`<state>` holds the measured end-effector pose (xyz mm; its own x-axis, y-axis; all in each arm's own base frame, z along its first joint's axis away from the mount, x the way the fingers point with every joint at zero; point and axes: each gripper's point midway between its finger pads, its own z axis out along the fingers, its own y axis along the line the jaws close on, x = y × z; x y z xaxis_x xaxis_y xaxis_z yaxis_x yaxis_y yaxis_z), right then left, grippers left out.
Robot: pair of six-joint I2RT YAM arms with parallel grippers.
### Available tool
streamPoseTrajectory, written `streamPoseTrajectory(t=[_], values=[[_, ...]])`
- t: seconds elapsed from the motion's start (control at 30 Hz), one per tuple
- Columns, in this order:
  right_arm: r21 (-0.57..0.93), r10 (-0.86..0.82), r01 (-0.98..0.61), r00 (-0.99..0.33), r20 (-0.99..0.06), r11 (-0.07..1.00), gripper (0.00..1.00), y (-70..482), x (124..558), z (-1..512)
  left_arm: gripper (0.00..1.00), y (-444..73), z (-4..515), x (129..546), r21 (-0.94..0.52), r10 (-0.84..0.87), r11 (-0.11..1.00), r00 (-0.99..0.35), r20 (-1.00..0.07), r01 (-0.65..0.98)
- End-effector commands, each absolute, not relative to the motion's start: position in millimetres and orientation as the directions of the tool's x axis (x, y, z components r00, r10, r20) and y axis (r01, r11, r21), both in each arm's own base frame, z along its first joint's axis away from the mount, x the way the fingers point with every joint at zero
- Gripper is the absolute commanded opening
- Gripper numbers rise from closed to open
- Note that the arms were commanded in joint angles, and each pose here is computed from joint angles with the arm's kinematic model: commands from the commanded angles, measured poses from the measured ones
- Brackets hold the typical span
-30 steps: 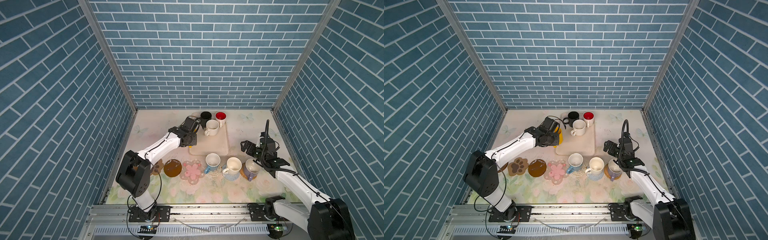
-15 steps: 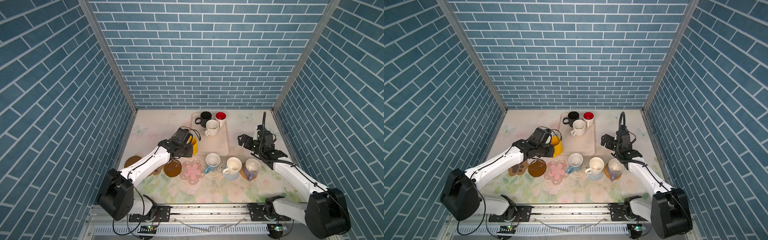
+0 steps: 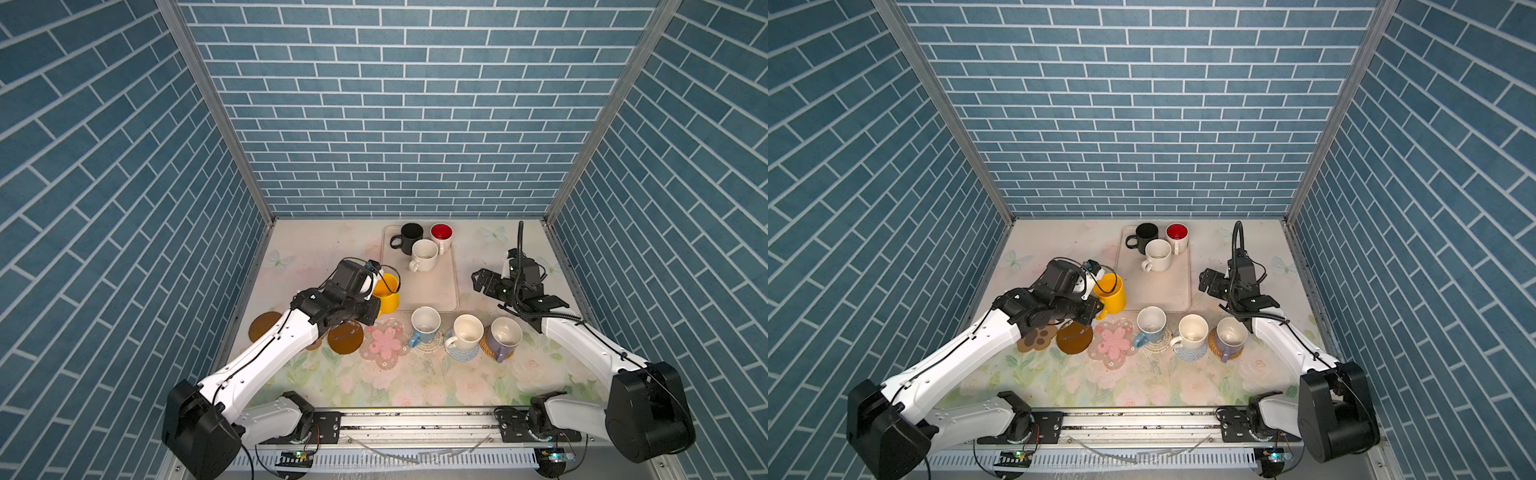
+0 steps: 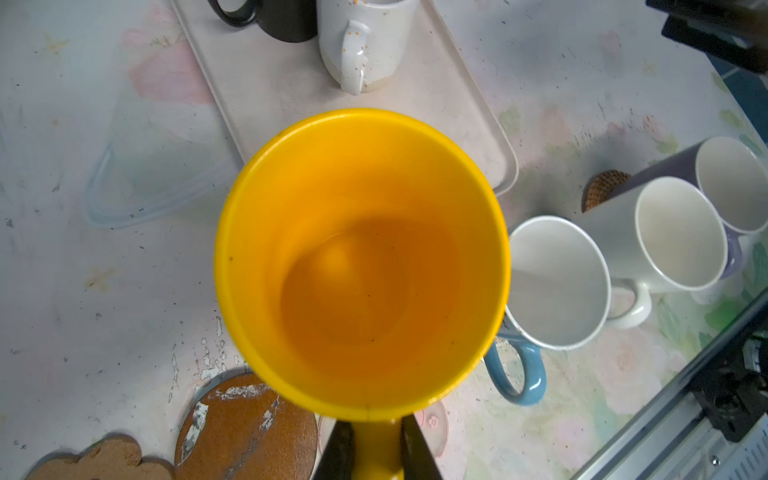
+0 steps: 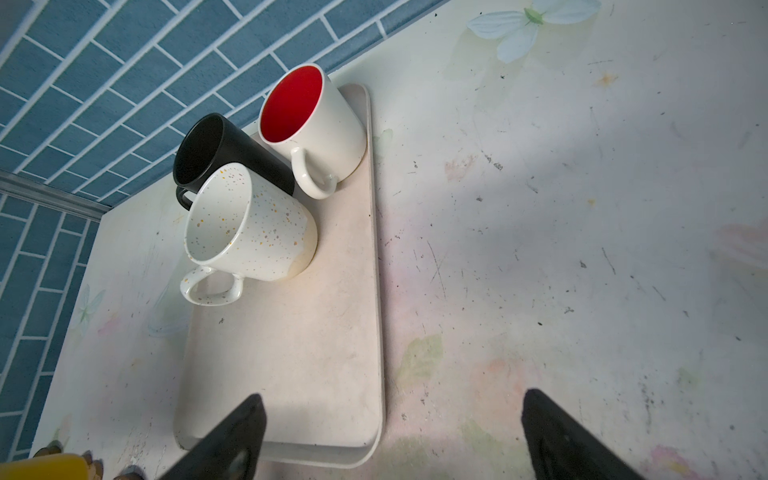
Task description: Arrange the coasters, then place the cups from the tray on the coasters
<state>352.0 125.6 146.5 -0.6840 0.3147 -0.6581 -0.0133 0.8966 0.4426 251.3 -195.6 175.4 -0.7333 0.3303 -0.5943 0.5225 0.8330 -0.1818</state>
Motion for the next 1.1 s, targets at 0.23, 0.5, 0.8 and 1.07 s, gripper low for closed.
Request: streamPoseTrajectory(t=[0.23,0.5,0.8,1.07], values=[[0.433,0.288,-0.060,-0.663,-0.691,0.899,0.96,131,358,158,0.00,-193,161,230,-0.145,0.452,0.755,-0.668,-0.591,0.639],[0.434,0.290,-0.054,-0.669,-0.685,0.899,0.96,131,359,151,0.00,-195,142,220,-0.169,0.475,0.726,-0.663,-0.579,0.667],[0.428,0.283,-0.056,-0.672,-0.685,0.902,0.96,130,356,146,0.00,-197,135,216,-0.192,0.463,0.717,-0.664,-0.588,0.670],[0.416,0.270,-0.061,-0.673,-0.689,0.907,0.96,129,356,143,0.00,-191,122,214,-0.179,0.480,0.736,-0.689,-0.544,0.653]])
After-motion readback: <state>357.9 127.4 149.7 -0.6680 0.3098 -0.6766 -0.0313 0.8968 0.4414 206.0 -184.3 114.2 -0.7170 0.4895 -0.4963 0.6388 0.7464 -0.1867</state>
